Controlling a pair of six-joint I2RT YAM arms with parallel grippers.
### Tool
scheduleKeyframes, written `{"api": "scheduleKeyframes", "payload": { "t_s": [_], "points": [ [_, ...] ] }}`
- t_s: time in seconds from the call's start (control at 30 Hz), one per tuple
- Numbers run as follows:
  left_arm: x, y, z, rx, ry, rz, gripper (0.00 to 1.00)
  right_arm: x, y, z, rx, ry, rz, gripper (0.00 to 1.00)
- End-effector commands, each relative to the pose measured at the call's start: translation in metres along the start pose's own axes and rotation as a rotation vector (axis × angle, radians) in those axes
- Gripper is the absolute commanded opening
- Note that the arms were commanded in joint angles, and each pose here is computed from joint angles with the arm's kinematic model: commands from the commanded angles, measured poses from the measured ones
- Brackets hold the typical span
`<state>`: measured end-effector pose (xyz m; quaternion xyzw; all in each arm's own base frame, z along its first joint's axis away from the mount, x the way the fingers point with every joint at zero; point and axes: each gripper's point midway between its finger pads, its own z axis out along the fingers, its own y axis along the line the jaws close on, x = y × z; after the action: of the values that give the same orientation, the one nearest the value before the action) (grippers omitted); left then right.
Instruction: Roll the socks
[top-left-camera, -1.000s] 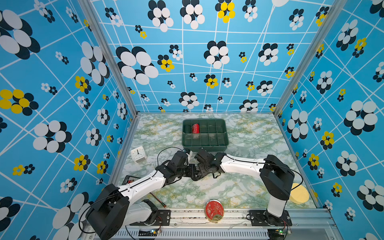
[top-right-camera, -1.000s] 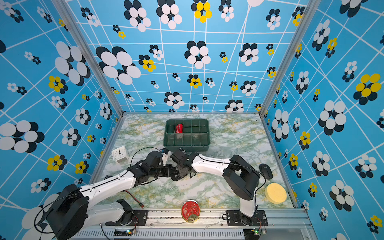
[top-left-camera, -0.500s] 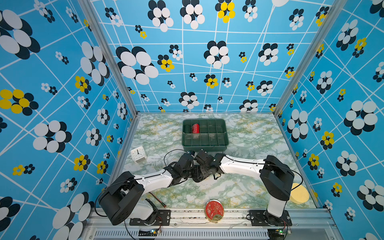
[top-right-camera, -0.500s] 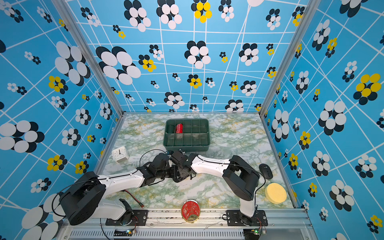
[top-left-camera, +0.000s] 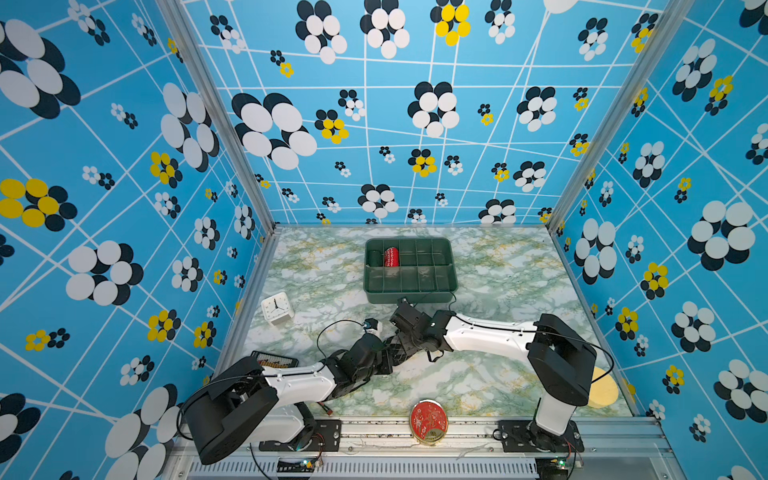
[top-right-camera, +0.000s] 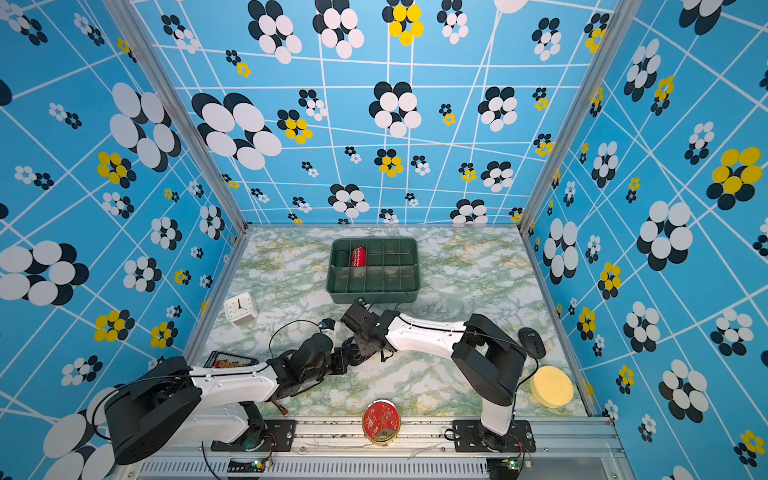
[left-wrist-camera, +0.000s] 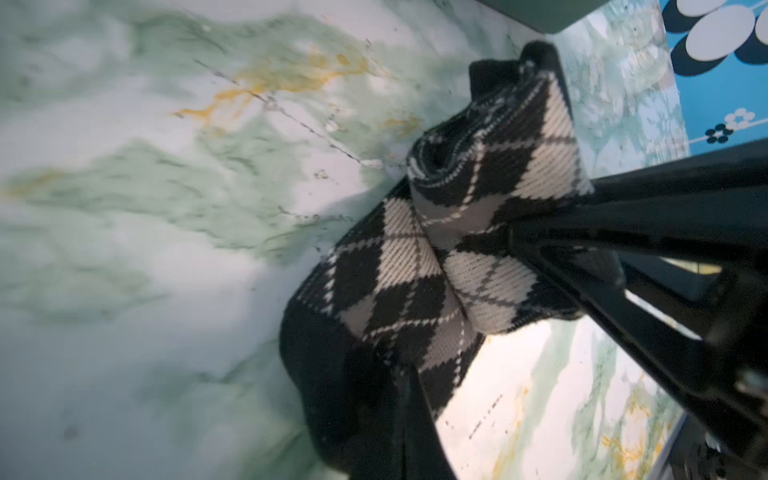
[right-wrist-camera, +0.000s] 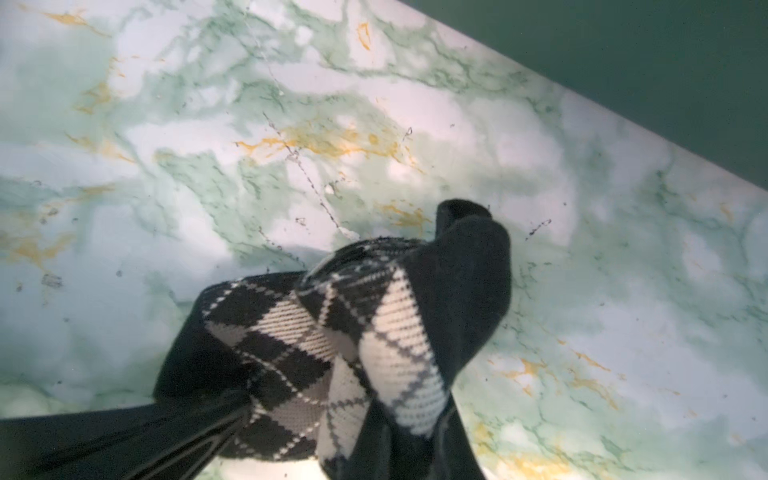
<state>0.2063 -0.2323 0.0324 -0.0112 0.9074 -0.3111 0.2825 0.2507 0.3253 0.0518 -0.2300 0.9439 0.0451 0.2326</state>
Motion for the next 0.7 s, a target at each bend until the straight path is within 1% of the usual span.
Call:
{"api": "scheduleKeyframes", "payload": {
  "t_s": [0.0,0.17,0.27,0.37,0.47,0.57,0.67],
  "points": [
    [-0.019,-0.002,-0.01,0.013,-0.111,-0.049,0.0,0.0,0.002,-0.005,-0.012,-0.013,0.014,0.1],
    [-0.022,-0.004,-0.02,0.028,-0.129,-0.055,0.0,0.001,0.003,-0.005,-0.013,-0.015,0.002,0.1],
    [-0.021,-0.006,-0.024,0.031,-0.12,-0.047,0.0,0.002,0.003,-0.006,-0.011,-0.013,0.003,0.1],
    [-0.017,-0.016,-0.025,0.057,-0.097,-0.028,0.01,0.002,0.003,-0.006,-0.015,-0.013,0.013,0.09],
    [-0.012,-0.021,-0.022,0.05,-0.074,0.004,0.01,0.0,0.006,-0.007,-0.03,-0.017,0.019,0.09],
    [-0.006,-0.021,-0.013,0.046,-0.047,0.008,0.01,-0.001,0.009,-0.008,-0.046,-0.021,0.028,0.09],
    [0.003,-0.017,-0.001,0.009,-0.004,0.033,0.0,-0.001,0.01,-0.01,-0.061,-0.028,0.037,0.09]
  ]
}}
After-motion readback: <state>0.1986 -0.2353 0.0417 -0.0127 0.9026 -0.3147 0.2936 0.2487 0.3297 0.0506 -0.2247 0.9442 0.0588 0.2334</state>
